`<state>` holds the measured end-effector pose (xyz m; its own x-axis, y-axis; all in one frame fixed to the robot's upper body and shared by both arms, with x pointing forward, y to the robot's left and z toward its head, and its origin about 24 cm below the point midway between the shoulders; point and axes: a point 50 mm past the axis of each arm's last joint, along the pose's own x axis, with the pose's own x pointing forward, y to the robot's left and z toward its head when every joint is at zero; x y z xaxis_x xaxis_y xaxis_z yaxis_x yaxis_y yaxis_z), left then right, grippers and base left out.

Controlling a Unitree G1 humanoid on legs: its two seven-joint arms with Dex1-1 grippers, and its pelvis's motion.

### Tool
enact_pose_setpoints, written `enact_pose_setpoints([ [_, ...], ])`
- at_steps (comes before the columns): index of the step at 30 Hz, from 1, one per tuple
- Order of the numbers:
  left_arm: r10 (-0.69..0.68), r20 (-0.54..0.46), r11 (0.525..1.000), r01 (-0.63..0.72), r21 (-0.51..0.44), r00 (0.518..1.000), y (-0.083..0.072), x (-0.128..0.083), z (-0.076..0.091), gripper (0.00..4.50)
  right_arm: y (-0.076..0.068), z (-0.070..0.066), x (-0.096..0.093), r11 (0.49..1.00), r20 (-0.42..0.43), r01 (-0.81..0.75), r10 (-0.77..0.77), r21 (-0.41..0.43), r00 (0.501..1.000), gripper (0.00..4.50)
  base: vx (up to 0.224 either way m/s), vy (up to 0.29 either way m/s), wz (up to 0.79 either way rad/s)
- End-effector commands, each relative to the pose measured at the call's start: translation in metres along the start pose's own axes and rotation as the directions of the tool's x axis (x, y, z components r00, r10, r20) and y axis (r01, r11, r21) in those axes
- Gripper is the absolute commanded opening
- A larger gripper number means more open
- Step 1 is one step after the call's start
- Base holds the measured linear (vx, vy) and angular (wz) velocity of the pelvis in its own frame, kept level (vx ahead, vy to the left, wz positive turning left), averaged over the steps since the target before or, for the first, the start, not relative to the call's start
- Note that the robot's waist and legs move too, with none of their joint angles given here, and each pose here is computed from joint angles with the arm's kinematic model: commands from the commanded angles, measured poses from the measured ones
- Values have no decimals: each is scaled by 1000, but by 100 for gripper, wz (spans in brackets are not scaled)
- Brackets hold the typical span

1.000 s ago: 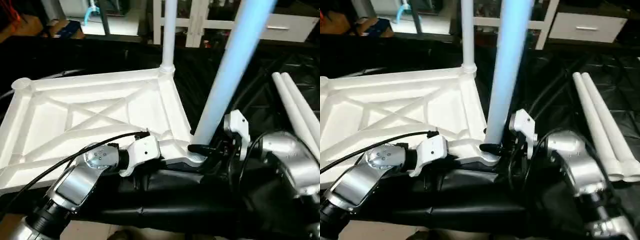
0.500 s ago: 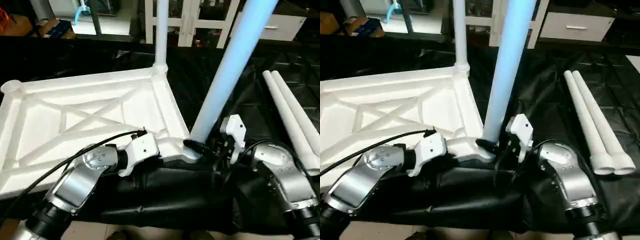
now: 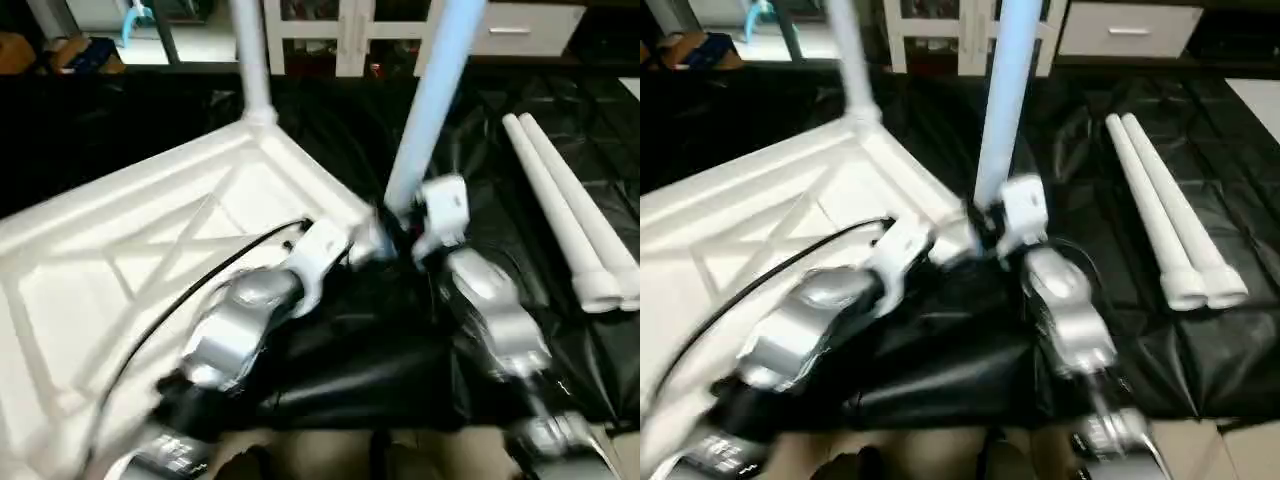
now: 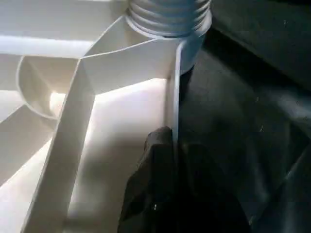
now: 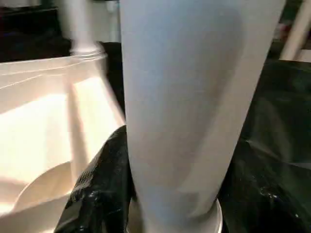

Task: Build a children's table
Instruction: Insert table leg to table base

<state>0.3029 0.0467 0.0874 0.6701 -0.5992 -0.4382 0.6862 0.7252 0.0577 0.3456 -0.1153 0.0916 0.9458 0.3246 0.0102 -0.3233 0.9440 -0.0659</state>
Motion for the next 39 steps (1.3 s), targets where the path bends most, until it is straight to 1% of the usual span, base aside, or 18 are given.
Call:
enact_pose_setpoints([
  [1,-39,71,998,43,-54,997,-18,7,19,0,-9,-93,-27,982,-414,184,-184,-39,892,190,0,0,0],
  [4,-18,92,997,25,-80,996,-22,11,27,0,-6,-90,-19,967,-386,245,-255,-77,886,190,-53,-36,11],
  [6,7,99,996,1,-84,995,-19,11,28,0,-4,-84,-13,958,-351,279,-286,-73,891,190,-31,-84,18],
  [11,28,95,997,-20,-76,995,-8,5,26,0,-2,-73,-6,967,-288,253,-246,-15,925,190,64,-30,-15],
  [13,33,93,997,-26,-77,995,-5,4,25,0,-3,-71,-5,971,-273,239,-234,-13,933,190,61,-159,31],
  [14,42,89,996,-35,-80,995,-2,2,24,0,-5,-66,-2,974,-230,224,-221,-13,948,190,97,-103,-4],
  [16,48,87,996,-41,-82,995,0,2,24,0,-5,-62,0,978,-192,207,-208,-25,959,190,82,-10,-22],
  [17,51,87,996,-44,-81,995,1,2,23,0,-6,-56,2,981,-154,191,-195,-38,969,225,0,0,0],
  [18,51,87,996,-44,-81,995,1,2,23,0,-6,-56,2,981,-154,191,-195,-38,969,225,0,0,0],
  [21,48,91,996,-41,-76,995,2,2,24,0,-6,-37,4,989,-48,135,-138,-66,989,269,12,18,1],
  [22,48,90,996,-41,-73,995,2,2,24,0,-7,-34,3,989,-32,130,-132,-73,991,269,37,54,4],
  [23,48,90,996,-41,-73,995,2,2,24,0,-7,-34,3,989,-30,129,-131,-74,991,294,36,61,1],
  [25,48,91,997,-42,-72,995,3,2,24,0,-7,-29,3,990,8,110,-110,-86,994,306,42,62,-7],
  [31,58,86,997,-54,-51,995,9,0,22,0,-10,-12,-5,989,121,100,-87,-108,989,354,7,9,-1],
  [34,69,88,997,-66,-35,994,14,-1,21,0,-10,0,-15,993,178,73,-56,-94,982,387,0,0,0],
  [36,67,96,998,-67,5,993,19,-3,19,0,-8,9,-30,997,221,26,-11,-66,975,399,0,0,0],
  [38,-10,97,991,-3,134,995,20,-8,12,0,-12,15,-49,998,233,-30,41,-52,972,406,0,0,0],
  [39,-13,97,990,-1,138,995,20,-8,12,0,-12,15,-49,998,232,-32,43,-51,972,430,0,0,0],
])
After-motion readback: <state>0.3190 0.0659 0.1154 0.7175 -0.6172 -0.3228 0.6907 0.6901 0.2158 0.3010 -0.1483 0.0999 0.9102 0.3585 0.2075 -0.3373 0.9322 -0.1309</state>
